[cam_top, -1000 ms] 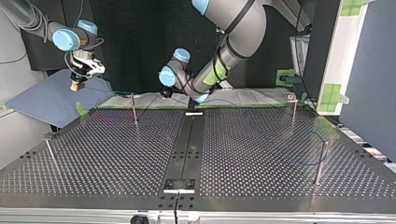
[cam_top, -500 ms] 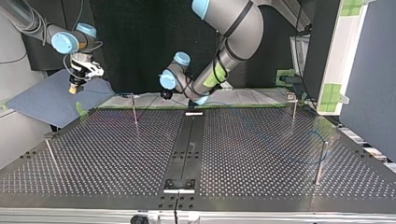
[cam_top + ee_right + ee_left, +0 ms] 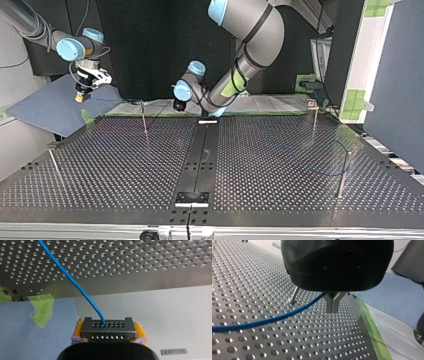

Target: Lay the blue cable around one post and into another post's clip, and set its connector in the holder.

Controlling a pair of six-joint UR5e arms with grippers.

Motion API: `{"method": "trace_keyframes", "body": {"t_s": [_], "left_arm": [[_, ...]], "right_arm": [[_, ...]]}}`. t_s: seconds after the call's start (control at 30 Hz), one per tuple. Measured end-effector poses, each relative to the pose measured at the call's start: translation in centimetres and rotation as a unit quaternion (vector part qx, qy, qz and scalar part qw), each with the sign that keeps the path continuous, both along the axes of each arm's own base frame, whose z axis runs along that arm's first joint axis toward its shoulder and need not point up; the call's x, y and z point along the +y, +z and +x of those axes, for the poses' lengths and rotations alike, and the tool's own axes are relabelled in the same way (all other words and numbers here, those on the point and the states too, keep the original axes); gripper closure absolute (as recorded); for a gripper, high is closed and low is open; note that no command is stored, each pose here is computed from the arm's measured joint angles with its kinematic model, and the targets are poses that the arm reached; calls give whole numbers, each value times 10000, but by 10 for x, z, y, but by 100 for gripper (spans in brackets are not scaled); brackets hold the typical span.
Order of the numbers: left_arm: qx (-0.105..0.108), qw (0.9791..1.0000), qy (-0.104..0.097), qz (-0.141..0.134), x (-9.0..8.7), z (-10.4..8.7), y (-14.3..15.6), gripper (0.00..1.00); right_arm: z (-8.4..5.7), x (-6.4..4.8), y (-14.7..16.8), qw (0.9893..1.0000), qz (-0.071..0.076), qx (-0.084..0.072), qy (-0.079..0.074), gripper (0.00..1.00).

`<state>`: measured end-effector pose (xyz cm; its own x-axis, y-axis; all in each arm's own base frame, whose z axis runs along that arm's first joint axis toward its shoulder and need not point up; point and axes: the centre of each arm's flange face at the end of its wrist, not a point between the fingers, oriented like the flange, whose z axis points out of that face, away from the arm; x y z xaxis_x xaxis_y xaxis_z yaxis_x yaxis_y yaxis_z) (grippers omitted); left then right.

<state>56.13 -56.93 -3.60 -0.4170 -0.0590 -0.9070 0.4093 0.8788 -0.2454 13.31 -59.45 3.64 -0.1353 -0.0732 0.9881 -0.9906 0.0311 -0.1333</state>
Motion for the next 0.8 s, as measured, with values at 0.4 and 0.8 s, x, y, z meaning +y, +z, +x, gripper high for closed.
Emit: {"method": "trace_keyframes", "body": {"t_s": [0.4, 0.8], "left_arm": [[39, 9999, -80, -144, 3, 9, -15, 98], [-10, 9998, 52, -209, 21, 32, -13, 98]], "right_arm": [[4, -21, 3, 9999, -132, -19, 104, 100], [7, -45, 20, 9994, -300, -5, 155, 100]]}}
